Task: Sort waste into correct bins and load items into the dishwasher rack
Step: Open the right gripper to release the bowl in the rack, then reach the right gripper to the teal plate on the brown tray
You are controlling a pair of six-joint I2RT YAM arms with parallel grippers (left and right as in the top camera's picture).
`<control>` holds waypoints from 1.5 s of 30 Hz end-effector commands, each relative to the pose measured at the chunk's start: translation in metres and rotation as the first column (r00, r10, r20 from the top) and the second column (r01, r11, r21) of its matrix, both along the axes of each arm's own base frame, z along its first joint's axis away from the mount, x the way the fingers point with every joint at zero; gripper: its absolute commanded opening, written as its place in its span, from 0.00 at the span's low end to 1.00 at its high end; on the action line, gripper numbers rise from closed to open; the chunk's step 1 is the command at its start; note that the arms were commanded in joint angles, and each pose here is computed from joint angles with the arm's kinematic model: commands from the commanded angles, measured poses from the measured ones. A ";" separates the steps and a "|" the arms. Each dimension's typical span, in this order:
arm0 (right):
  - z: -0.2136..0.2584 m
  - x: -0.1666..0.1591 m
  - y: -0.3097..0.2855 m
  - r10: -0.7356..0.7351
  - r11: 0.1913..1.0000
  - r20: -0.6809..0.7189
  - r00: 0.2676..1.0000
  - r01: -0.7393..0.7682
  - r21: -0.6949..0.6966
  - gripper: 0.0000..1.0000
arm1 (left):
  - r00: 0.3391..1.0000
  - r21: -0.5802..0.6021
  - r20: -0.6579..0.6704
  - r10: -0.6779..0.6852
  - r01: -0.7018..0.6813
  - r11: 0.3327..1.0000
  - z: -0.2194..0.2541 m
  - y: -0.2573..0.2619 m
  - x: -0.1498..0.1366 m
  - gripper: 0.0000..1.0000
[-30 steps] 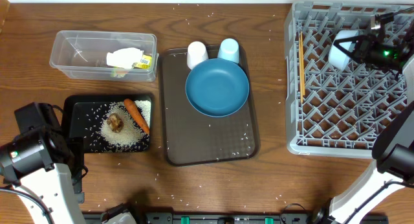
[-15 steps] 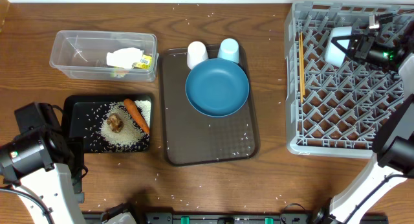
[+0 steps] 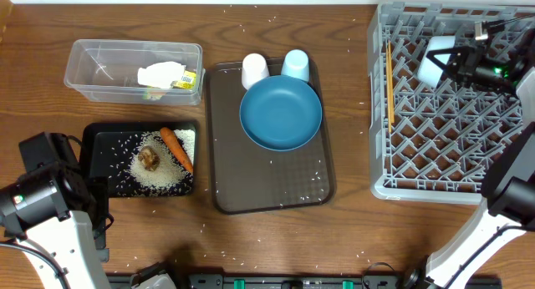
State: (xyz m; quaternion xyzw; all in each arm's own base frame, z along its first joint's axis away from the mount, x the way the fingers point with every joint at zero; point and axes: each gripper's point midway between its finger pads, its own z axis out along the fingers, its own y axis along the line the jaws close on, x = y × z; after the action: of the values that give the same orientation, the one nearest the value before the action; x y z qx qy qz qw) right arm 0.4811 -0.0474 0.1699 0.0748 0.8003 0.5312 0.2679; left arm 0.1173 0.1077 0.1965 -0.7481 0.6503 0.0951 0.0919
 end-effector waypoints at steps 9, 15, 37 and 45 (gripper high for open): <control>-0.048 -0.011 -0.051 -0.165 0.984 -0.187 0.968 0.147 -0.105 0.01 | 1.000 0.009 -0.003 0.019 -0.019 1.000 0.001 0.002 -0.002 0.98; -0.048 -0.017 -0.050 -0.165 0.985 -0.220 0.961 0.149 -0.089 0.01 | 1.000 0.009 -0.003 0.019 -0.019 1.000 0.001 0.002 -0.002 0.98; 0.056 -0.081 -0.078 -0.505 0.789 -0.196 0.841 0.358 -0.499 0.99 | 1.000 0.009 -0.003 0.019 -0.019 1.000 0.001 0.002 -0.002 0.98; 0.077 -0.100 -0.051 -0.468 0.805 -0.204 0.860 0.320 -0.500 0.98 | 1.000 0.010 -0.003 0.019 -0.019 1.000 0.001 0.002 -0.002 0.98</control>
State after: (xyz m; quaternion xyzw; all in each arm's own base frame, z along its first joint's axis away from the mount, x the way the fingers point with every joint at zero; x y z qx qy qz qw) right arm 0.3859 -0.1111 0.2338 0.2744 0.8969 0.2477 0.2429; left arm 0.1173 0.1077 0.1965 -0.7481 0.6503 0.0951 0.0919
